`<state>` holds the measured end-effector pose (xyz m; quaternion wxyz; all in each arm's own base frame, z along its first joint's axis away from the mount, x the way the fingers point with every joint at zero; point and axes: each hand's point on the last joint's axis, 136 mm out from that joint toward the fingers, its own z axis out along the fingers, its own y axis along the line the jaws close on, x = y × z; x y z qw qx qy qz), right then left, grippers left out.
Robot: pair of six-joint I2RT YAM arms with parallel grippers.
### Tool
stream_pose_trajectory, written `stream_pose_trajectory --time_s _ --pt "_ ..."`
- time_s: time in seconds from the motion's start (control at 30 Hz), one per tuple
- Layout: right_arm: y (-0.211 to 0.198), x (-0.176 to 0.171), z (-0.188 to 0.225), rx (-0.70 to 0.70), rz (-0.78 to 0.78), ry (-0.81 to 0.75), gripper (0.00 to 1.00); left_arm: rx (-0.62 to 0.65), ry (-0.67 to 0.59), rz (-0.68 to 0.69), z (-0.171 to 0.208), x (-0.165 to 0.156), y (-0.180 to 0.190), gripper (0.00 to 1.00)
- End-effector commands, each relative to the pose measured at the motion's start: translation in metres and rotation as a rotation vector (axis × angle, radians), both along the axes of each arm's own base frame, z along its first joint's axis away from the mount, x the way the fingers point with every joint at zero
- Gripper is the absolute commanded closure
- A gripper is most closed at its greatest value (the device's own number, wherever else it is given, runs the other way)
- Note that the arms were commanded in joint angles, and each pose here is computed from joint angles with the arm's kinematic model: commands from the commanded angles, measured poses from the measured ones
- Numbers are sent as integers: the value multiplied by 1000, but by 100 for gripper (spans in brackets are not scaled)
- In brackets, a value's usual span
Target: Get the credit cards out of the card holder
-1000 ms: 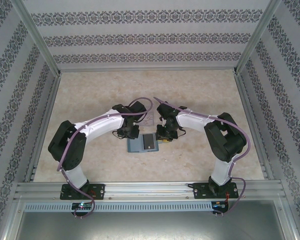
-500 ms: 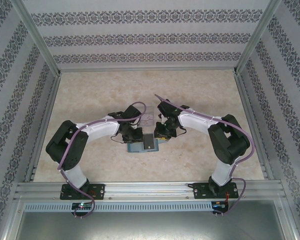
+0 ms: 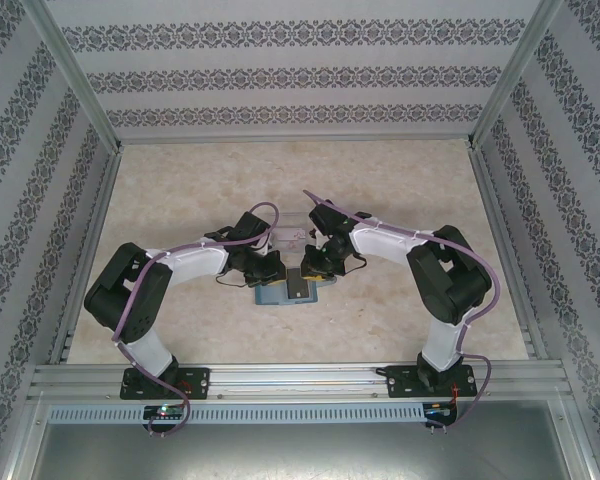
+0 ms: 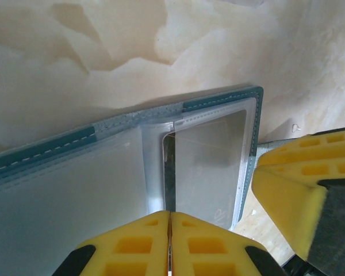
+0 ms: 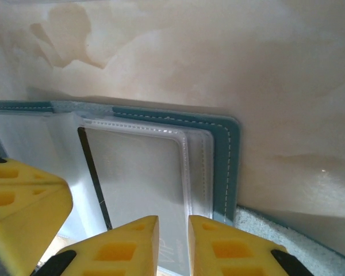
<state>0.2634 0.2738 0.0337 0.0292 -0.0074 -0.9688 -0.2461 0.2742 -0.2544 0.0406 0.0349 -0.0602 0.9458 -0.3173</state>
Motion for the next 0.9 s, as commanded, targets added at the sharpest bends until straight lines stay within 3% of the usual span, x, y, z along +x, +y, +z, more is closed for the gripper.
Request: stream_pose_trajectory --time_s 0.0,0.87 --pt "9 2 0 15 0 7 79 -45 -26 17 10 7 -2 90" --pt "13 1 2 2 6 -9 83 -40 -21 16 8 8 -2 95"
